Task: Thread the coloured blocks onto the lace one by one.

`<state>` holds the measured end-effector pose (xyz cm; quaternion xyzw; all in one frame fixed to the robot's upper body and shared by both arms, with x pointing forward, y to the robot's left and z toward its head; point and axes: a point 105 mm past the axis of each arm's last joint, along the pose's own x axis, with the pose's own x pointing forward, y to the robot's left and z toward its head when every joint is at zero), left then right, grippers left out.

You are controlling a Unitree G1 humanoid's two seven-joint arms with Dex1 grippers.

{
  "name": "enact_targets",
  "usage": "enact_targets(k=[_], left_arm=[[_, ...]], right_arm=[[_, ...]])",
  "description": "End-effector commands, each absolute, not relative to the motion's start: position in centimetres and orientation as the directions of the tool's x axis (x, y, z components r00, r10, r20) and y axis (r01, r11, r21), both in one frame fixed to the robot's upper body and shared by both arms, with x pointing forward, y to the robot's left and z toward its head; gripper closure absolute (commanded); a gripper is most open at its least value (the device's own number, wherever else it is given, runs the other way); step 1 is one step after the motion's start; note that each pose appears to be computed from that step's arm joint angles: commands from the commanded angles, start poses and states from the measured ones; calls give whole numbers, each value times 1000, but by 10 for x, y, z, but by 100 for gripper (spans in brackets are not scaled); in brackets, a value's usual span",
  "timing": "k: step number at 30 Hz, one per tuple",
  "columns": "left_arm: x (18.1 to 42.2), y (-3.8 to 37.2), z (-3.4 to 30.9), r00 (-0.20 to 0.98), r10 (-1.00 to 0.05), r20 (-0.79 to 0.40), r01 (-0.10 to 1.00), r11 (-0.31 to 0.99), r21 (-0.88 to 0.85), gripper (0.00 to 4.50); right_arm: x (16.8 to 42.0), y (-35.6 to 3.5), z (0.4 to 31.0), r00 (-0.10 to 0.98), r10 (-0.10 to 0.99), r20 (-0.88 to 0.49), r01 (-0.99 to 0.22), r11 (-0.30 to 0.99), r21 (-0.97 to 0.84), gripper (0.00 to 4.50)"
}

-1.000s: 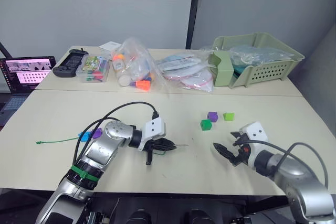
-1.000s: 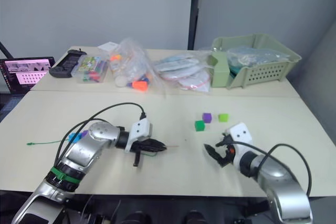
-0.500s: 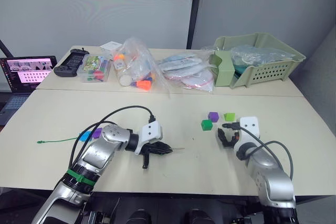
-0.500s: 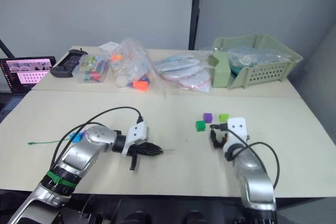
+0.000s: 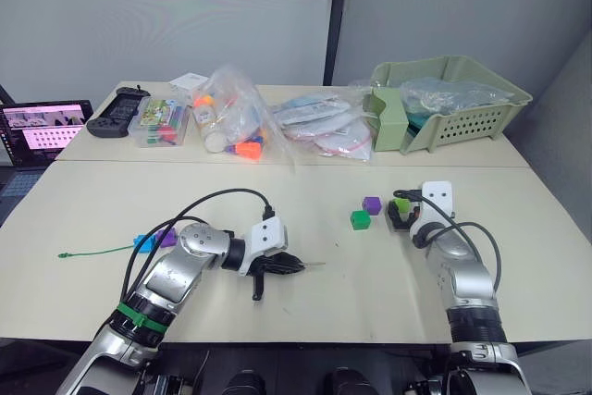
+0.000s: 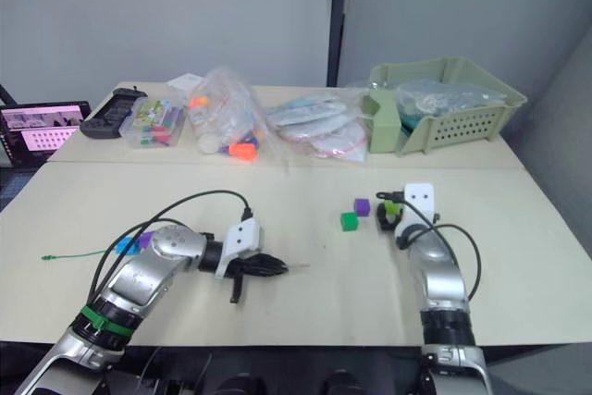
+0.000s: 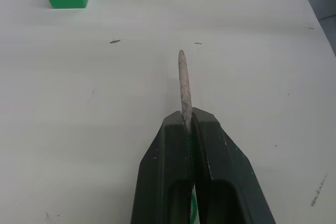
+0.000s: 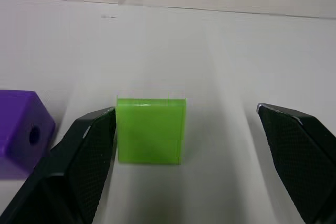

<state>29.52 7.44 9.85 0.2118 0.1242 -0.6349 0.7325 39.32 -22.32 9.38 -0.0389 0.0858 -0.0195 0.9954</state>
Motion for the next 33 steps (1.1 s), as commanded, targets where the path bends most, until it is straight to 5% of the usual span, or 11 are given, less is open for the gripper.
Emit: enact_targets(k=[1,9,17,22,28,33], left_arm=[[295,71,111,173,-889,-424,976,96,198,450],[297,72,111,178,-887,-426,974,99,202,450],[295,74,109,177,-885,-431,974,95,204,450],[299,79,108,189,-881,-434,973,109,204,450],[302,81,109,205,-877,-435,970,121,212,450],[303,82,113,213,-878,-429,967,128,218,450]], right_arm=[[400,-223,107,993,-29,-112,19,996,-92,84],[393,-212,114,999,22,-46,-25,997,-76,335],[366,-203,140,999,22,47,-19,998,-56,335],[307,-156,161,992,112,67,-109,993,-40,335],[257,-95,152,968,243,-60,-241,970,28,335],[249,-81,121,941,262,-212,-252,965,77,335]])
